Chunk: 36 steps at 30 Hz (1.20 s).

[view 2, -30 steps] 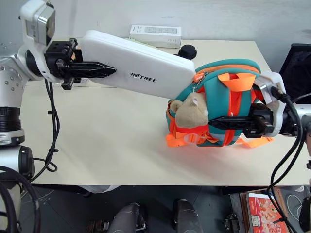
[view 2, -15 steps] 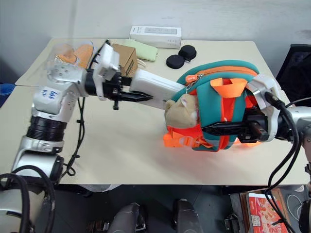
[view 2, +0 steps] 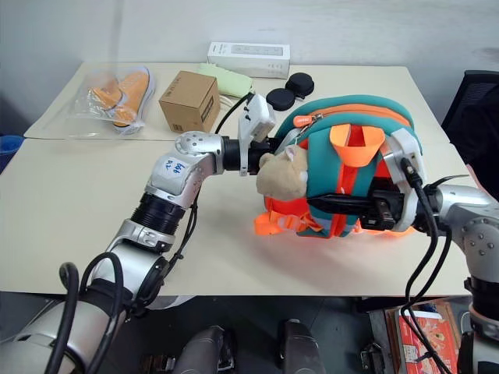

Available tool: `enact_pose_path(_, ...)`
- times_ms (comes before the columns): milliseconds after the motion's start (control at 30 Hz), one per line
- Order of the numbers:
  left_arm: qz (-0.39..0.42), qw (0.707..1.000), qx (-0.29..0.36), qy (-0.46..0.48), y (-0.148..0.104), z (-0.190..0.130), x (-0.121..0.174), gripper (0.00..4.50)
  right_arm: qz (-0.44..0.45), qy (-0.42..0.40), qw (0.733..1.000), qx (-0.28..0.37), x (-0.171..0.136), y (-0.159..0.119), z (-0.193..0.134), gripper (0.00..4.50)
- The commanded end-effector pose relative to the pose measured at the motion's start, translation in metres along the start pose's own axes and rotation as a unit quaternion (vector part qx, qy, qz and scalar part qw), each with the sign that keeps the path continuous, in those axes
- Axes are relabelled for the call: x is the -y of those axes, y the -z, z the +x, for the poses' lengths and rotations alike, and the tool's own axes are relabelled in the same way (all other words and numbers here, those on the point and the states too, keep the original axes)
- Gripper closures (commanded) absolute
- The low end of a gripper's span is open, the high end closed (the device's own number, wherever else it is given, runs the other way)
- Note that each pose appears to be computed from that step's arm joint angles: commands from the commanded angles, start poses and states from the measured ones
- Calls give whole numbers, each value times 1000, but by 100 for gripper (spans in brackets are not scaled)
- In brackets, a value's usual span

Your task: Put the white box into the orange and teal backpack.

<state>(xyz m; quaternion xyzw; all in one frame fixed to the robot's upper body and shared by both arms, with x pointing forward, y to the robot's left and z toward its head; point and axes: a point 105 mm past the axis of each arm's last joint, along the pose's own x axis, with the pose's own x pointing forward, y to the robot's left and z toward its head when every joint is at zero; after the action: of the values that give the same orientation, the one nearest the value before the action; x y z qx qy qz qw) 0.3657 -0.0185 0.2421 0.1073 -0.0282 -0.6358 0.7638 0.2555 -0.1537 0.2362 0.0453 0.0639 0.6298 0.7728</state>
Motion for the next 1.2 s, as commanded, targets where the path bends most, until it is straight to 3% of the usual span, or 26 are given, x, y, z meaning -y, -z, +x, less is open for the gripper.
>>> enact_pose_path(33, 11, 1000, 21, 0, -17, -29, -3, 106, -21, 14, 1000, 17, -4, -7, 0, 450)
enact_pose_path(133, 12, 1000, 19, -4, -22, -69, -5, 16, -17, 23, 999, 19, -4, -5, 1, 450)
enact_pose_path(167, 11, 1000, 22, 0, -26, -82, -3, 3, -16, 23, 999, 17, -5, -4, 2, 450)
enact_pose_path(367, -18, 996, 45, 71, -58, -130, 34, 3, -17, 22, 1000, 7, -9, 0, 2, 450)
enact_pose_path(467, 6, 992, 35, 121, -66, -119, 62, 3, -11, 18, 1000, 4, -10, 0, 2, 450)
enact_pose_path(567, 50, 991, 7, 124, -58, -92, 70, 3, -5, 8, 1000, 2, -13, 0, 3, 450)
enact_pose_path(700, 110, 991, -17, 80, -39, -68, 54, 3, -4, 1, 1000, 1, -14, -2, 6, 450)
enact_pose_path(800, 108, 993, 23, 46, -44, -55, 43, 3, 1, -8, 1000, 8, -19, -3, 6, 450)
enact_pose_path(933, 118, 992, 25, 19, -39, -51, 37, 88, 14, -14, 999, 47, -22, -13, 5, 450)
enact_pose_path(1200, 118, 992, 2, 39, -28, -61, 39, 332, 22, 3, 998, 59, -18, -16, 2, 450)
